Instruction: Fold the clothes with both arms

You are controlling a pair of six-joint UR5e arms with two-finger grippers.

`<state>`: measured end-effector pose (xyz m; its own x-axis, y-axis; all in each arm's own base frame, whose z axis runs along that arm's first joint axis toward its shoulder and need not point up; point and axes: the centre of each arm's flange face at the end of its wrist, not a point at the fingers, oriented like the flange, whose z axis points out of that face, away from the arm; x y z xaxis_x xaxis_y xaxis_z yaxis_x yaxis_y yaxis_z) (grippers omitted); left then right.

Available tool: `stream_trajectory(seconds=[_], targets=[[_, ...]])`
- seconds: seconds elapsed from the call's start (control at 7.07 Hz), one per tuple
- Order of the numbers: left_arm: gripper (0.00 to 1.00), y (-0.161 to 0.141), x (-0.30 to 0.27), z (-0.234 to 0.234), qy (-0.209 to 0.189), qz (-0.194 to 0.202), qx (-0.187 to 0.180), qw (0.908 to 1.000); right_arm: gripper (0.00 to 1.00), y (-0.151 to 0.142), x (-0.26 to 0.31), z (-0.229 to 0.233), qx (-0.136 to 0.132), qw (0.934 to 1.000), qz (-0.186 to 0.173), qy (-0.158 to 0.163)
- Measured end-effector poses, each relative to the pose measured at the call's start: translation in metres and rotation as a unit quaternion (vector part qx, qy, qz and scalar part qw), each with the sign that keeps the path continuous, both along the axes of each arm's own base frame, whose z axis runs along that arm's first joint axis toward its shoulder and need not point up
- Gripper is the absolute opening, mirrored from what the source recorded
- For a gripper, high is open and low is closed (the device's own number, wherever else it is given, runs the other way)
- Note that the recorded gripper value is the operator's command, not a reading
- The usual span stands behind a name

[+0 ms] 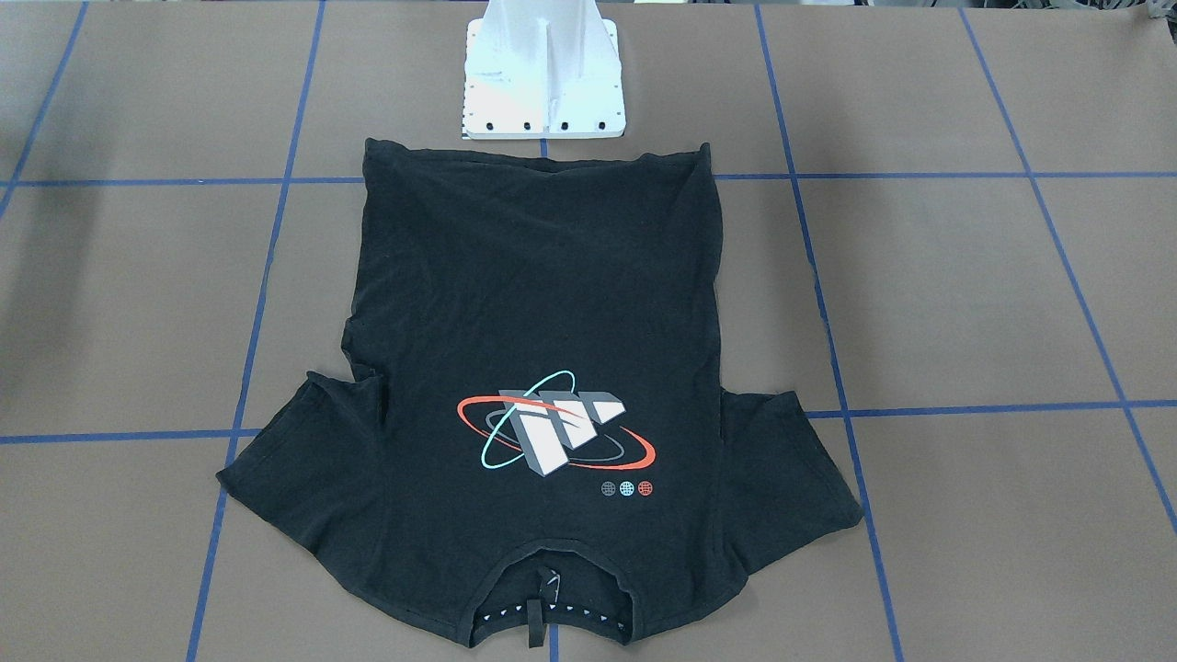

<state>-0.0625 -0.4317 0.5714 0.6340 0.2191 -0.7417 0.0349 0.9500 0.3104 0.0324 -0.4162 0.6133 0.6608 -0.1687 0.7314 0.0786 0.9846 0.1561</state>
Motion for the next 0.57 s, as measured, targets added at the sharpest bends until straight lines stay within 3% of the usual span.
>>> stream_trajectory(seconds=[0.28,0.57], targets=[[1.0,-0.001,0.001,-0.005,-0.001,0.002,0.007,1.0,1.0,-0.044,-0.034,-0.026,0.012,0.9997,-0.002,-0.019],[1.0,-0.001,0.001,-0.006,0.0,0.002,0.014,0.9999,1.0,-0.121,-0.103,-0.083,-0.002,0.9995,0.011,-0.031]])
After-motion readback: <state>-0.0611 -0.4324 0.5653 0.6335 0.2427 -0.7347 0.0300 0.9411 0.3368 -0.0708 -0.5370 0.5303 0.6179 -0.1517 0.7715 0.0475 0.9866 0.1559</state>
